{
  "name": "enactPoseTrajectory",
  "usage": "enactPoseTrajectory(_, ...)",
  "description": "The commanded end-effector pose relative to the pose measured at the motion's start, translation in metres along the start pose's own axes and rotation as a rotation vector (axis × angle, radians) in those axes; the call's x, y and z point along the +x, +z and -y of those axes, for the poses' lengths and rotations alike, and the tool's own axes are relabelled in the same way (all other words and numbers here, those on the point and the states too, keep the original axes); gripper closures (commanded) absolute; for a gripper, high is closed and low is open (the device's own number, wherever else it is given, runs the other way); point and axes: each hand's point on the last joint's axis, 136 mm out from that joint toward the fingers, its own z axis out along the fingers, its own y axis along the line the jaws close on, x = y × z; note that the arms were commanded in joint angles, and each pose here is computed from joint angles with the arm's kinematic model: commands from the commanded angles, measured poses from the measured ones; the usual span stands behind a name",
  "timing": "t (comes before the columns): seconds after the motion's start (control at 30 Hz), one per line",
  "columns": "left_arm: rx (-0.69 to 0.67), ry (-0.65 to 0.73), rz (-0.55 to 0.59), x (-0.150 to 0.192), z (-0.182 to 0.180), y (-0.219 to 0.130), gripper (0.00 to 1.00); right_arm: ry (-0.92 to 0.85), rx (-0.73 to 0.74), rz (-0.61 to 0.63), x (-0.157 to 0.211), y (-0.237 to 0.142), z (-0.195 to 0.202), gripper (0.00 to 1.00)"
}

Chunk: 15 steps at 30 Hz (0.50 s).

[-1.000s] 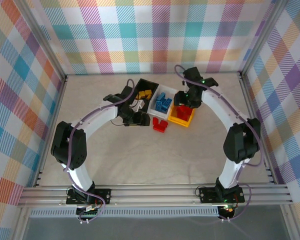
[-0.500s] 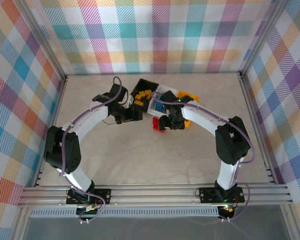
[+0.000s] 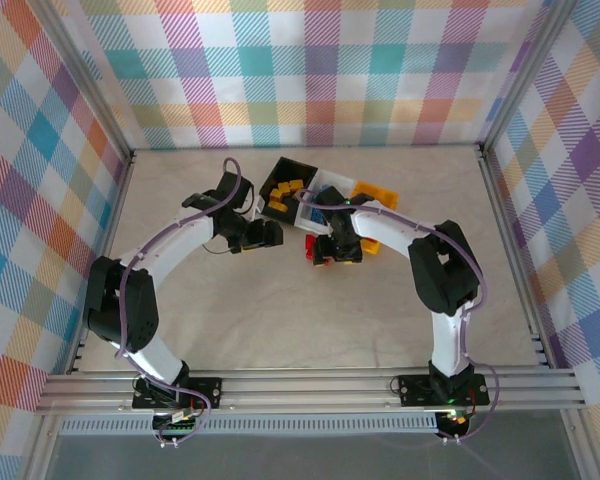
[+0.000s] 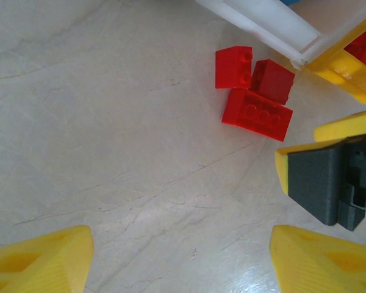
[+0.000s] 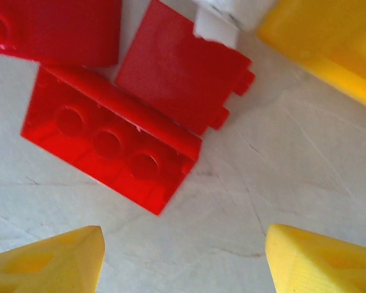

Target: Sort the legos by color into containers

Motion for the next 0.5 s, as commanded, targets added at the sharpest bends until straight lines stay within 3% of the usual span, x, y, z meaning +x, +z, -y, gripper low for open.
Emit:
enactPoseTrajectory(0.0, 0.007, -0.016, 0.019, -0.002, -0.001, -0.009, 0.23, -0.013, -0.042, 0.004, -0.012, 0.002, -0.013, 0.3)
enactPoseTrajectory(0.47, -0.007, -0.029, 0.006, -0.001, -0.012, -0.009, 0.23, -0.075, -0.094, -0.02, -0.02, 0.014, -0.042, 0.35)
